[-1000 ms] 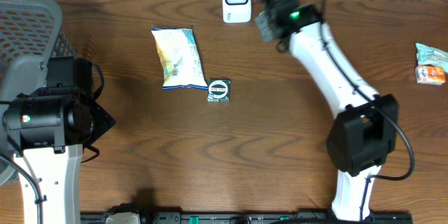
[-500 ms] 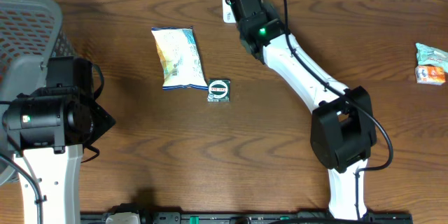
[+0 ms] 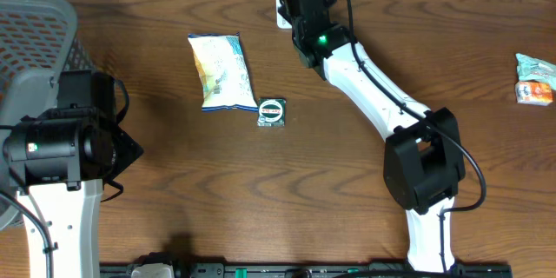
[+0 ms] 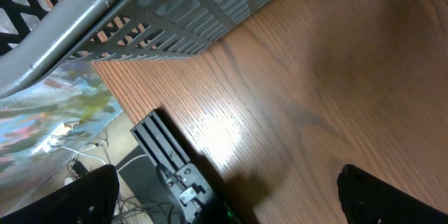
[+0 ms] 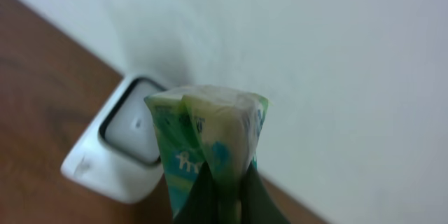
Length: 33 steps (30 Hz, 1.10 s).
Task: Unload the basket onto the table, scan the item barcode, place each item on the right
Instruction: 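Hold the teal pack under the scanner with the right gripper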
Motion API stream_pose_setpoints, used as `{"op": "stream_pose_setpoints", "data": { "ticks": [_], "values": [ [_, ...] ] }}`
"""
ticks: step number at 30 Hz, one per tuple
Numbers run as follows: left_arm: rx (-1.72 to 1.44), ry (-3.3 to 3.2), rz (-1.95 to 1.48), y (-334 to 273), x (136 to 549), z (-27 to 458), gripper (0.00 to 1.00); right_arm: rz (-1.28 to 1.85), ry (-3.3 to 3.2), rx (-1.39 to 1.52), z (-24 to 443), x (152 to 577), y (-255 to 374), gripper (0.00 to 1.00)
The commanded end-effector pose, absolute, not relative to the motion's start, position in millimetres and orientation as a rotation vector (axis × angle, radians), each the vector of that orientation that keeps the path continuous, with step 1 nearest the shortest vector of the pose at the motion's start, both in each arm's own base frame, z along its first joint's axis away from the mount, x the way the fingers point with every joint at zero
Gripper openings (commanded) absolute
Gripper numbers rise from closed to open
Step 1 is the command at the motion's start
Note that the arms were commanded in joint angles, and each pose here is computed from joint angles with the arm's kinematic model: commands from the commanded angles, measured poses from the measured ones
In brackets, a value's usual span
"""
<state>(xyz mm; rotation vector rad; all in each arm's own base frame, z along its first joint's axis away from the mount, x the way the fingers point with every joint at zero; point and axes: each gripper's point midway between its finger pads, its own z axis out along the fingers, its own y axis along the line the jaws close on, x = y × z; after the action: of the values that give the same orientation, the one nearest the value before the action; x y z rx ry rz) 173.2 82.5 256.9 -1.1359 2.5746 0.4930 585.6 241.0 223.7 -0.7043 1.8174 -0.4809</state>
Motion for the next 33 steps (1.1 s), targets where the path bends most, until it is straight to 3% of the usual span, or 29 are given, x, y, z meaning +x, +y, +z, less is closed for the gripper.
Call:
{"op": "stream_pose_setpoints", "data": {
  "ticks": [1,8,16,25,33],
  "values": [
    [-1.157,2.563,0.495,83.5,171.1,257.7,0.98,-0.499,1.755,-0.823,207.3,602.8,247.7,0.01],
    [-1.157,2.563,0.496,83.6,171.0,257.7,0.98,-0.573,1.597,-1.087,163.0,623.8,263.0,0.01],
    [-1.157,2.563,0.495,83.5,171.1,257.7,0.97,-0.673,1.597,-1.090,131.0,637.7,248.7,0.01],
    [-1.157,2.563,0.495,83.5,171.1,257.7,0.98,-0.682,1.565,-1.074,139.4,640.9,248.3,0.01],
    [-1.157,2.563,0.495,83.5,171.1,257.7,0.98,-0.702,1.531,-0.892,188.4,654.5,238.8,0.01]
  ]
}}
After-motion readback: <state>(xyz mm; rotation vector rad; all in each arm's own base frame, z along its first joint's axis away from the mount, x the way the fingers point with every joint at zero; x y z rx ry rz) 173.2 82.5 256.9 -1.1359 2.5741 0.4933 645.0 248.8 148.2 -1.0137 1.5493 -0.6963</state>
